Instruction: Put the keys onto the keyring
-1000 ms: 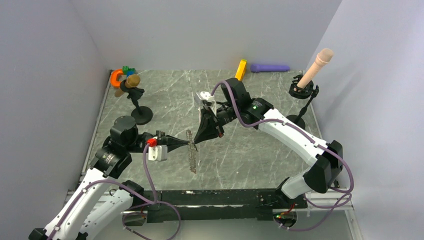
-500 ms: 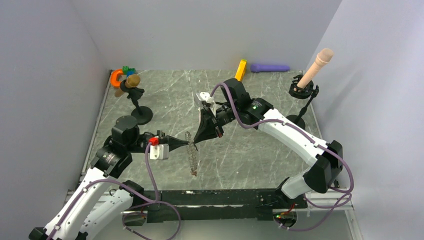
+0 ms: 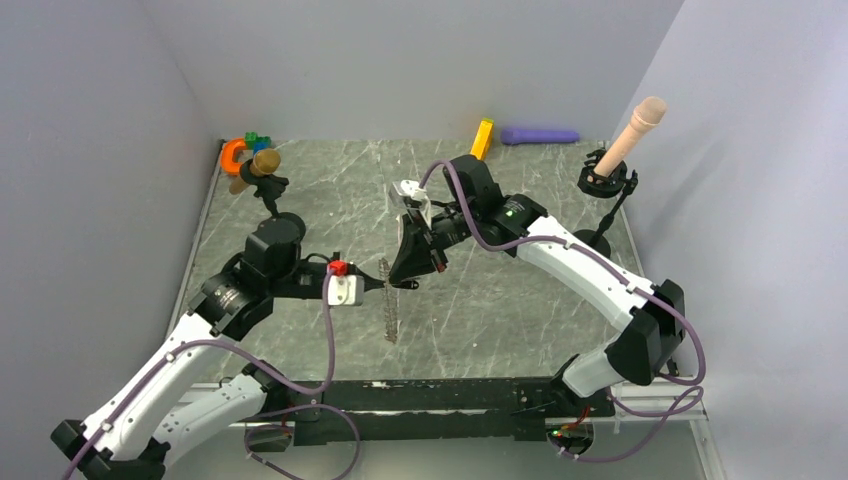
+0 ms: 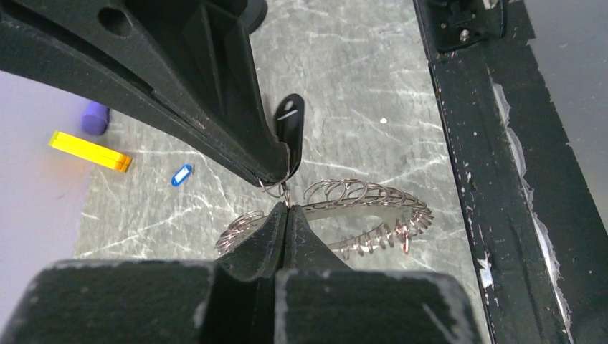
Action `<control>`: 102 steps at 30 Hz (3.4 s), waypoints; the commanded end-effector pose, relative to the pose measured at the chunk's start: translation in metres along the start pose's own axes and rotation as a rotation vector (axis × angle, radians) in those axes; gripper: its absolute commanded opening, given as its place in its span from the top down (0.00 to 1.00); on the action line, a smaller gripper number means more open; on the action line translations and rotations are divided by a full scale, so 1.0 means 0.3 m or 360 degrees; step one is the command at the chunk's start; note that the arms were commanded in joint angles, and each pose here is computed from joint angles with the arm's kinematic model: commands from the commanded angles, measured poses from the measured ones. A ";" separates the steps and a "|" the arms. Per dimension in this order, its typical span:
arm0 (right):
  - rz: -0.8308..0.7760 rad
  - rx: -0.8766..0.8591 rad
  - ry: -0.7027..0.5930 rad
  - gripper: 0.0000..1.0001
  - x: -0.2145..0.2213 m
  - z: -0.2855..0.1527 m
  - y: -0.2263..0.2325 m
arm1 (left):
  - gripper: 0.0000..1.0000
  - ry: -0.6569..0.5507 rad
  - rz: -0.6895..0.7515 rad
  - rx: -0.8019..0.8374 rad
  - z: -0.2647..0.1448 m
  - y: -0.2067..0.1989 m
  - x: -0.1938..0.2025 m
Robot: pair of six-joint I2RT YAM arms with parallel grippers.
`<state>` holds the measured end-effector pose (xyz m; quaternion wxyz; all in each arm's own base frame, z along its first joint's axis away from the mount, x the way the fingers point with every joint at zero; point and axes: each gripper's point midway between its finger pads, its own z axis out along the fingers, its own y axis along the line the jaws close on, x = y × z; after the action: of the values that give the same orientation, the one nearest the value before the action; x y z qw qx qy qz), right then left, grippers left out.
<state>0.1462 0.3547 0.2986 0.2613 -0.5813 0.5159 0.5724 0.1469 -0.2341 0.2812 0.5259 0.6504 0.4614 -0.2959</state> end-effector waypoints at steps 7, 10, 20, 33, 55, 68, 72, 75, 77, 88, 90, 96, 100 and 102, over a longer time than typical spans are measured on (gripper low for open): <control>0.0045 0.0049 0.0017 1.00 0.017 0.020 -0.058 | 1.00 0.0236 0.0001 -0.0173 -0.009 0.074 -0.009; 0.0066 0.0044 0.0012 1.00 0.020 0.025 -0.063 | 1.00 0.0259 -0.0021 -0.0202 -0.006 0.082 -0.021; 0.0073 0.0070 0.0016 1.00 0.033 0.023 -0.078 | 1.00 0.0379 -0.0176 -0.0285 0.002 0.101 0.008; 0.0078 0.0091 -0.0022 1.00 0.026 -0.012 -0.085 | 0.93 0.0259 -0.0205 -0.0381 -0.016 0.088 -0.006; 0.0070 0.0075 -0.0072 1.00 0.005 -0.038 -0.070 | 0.66 0.0105 -0.0261 -0.0463 -0.015 0.039 0.059; 0.0055 0.0049 -0.0111 1.00 -0.010 -0.052 -0.054 | 0.73 -0.0279 -0.0270 -0.0759 -0.013 0.059 0.115; 0.0052 0.0043 -0.0114 1.00 -0.012 -0.053 -0.051 | 0.77 -0.0331 -0.0268 -0.0797 -0.016 0.072 0.114; 0.0055 0.0041 -0.0112 1.00 -0.009 -0.051 -0.052 | 0.78 -0.0378 -0.0265 -0.0789 -0.012 0.074 0.101; 0.0049 0.0041 -0.0114 1.00 -0.011 -0.053 -0.050 | 0.78 -0.0393 -0.0271 -0.0773 -0.005 0.073 0.099; 0.0053 0.0041 -0.0114 1.00 -0.010 -0.053 -0.052 | 0.82 -0.0442 -0.0284 -0.0647 0.023 0.049 0.076; 0.0052 0.0041 -0.0114 1.00 -0.011 -0.053 -0.052 | 0.83 -0.0446 -0.0287 -0.0627 0.027 0.043 0.075; 0.0054 0.0043 -0.0113 1.00 -0.009 -0.053 -0.054 | 0.84 -0.0436 -0.0315 -0.0563 0.045 0.028 0.084; 0.0056 0.0043 -0.0112 1.00 -0.008 -0.052 -0.054 | 0.84 -0.0454 -0.0317 -0.0547 0.046 0.023 0.079; 0.0054 0.0047 -0.0113 1.00 -0.009 -0.055 -0.055 | 0.84 -0.0438 -0.0326 -0.0548 0.043 0.021 0.084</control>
<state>0.1741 0.3499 0.2762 0.2534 -0.5353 0.5579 0.5814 0.1693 -0.2375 0.2448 0.6463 0.4538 0.5134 -0.3359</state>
